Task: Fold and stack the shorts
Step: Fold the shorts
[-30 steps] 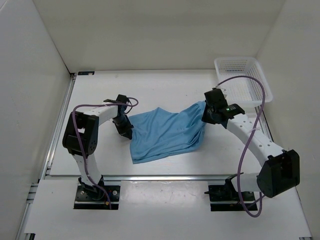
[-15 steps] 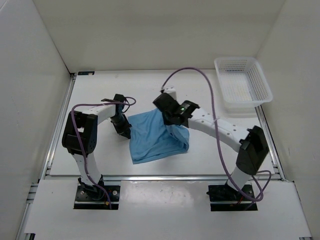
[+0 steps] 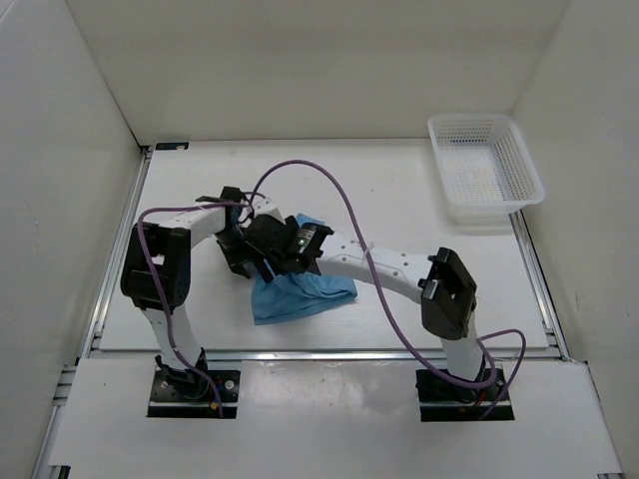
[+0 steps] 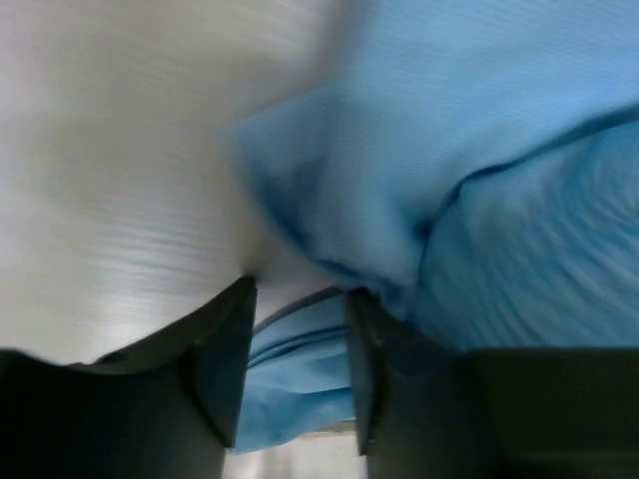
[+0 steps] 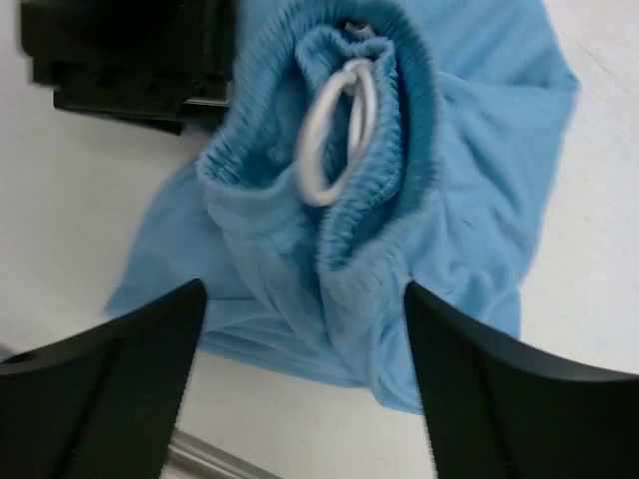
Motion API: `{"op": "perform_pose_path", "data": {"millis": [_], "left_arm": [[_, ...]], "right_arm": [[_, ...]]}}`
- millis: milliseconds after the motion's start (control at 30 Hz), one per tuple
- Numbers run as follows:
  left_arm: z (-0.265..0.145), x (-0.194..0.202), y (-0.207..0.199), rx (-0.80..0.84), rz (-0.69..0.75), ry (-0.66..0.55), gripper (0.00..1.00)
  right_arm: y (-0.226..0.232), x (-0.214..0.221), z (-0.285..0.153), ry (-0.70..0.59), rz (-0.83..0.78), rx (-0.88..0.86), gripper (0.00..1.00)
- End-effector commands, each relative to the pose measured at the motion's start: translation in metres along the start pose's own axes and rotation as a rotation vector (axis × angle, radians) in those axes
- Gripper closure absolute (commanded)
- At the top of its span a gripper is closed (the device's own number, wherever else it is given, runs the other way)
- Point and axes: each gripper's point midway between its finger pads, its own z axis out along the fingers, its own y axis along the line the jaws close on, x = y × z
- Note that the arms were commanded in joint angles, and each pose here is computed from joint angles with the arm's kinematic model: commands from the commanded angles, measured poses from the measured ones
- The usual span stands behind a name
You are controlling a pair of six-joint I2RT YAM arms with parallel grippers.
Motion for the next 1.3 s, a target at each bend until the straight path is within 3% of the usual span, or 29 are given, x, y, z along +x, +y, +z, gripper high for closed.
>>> {"op": "perform_pose_path", "data": {"millis": [0,67,167,267,333,433,467,500,567,633,833,867,933,1000,1033,1167,1267], "left_arm": [[-0.030,-0.026,0.023,-0.021,-0.031,-0.114,0.45],[-0.057,-0.032,0.035,-0.023,-0.054,-0.170,0.41],[-0.086,-0.044,0.058,-0.028,-0.109,-0.224,0.40],[-0.118,-0.054,0.058,0.011,-0.106,-0.306,0.45],[-0.134,-0.052,0.037,0.054,-0.042,-0.335,0.48],[-0.137,-0.034,-0.004,0.110,0.088,-0.306,0.45],[-0.135,-0.029,-0.014,0.116,0.122,-0.298,0.41],[-0.133,-0.021,-0.023,0.115,0.156,-0.282,0.25],[-0.118,-0.005,-0.042,0.082,0.244,-0.255,0.14],[-0.101,0.006,-0.054,0.061,0.281,-0.209,0.06],[-0.072,0.022,-0.093,0.079,0.362,-0.169,0.05],[-0.062,0.022,-0.090,0.058,0.360,-0.147,0.07],[-0.057,0.017,-0.093,0.044,0.359,-0.149,0.30],[-0.054,0.015,-0.085,0.015,0.356,-0.141,0.63],[-0.054,0.015,-0.082,-0.001,0.355,-0.140,0.89],[-0.072,0.007,-0.061,-0.006,0.306,-0.182,0.90],[-0.078,0.011,-0.043,-0.014,0.279,-0.180,0.87]], "right_arm": [[0.012,-0.061,-0.057,-0.227,0.052,-0.167,0.13],[-0.003,-0.063,-0.076,-0.286,0.100,-0.181,0.11],[-0.044,-0.042,-0.076,-0.258,0.185,-0.131,0.12],[-0.090,-0.006,-0.059,-0.194,0.267,-0.047,0.24],[-0.117,0.015,-0.046,-0.129,0.363,-0.034,0.33],[-0.139,0.044,-0.032,-0.019,0.468,-0.100,0.34],[-0.140,0.052,-0.024,0.021,0.485,-0.124,0.26],[-0.149,0.054,-0.019,0.043,0.520,-0.137,0.20],[-0.137,0.057,-0.008,0.099,0.513,-0.234,0.06],[-0.132,0.063,0.001,0.145,0.513,-0.274,0.03],[-0.102,0.088,0.041,0.294,0.517,-0.421,0.03],[-0.099,0.086,0.045,0.289,0.517,-0.439,0.03],[-0.094,0.092,0.050,0.308,0.532,-0.458,0.04],[-0.093,0.092,0.053,0.308,0.542,-0.457,0.06],[-0.092,0.093,0.054,0.309,0.542,-0.467,0.09],[-0.091,0.096,0.055,0.310,0.542,-0.466,0.26],[-0.094,0.106,0.059,0.333,0.536,-0.438,0.29]]}}
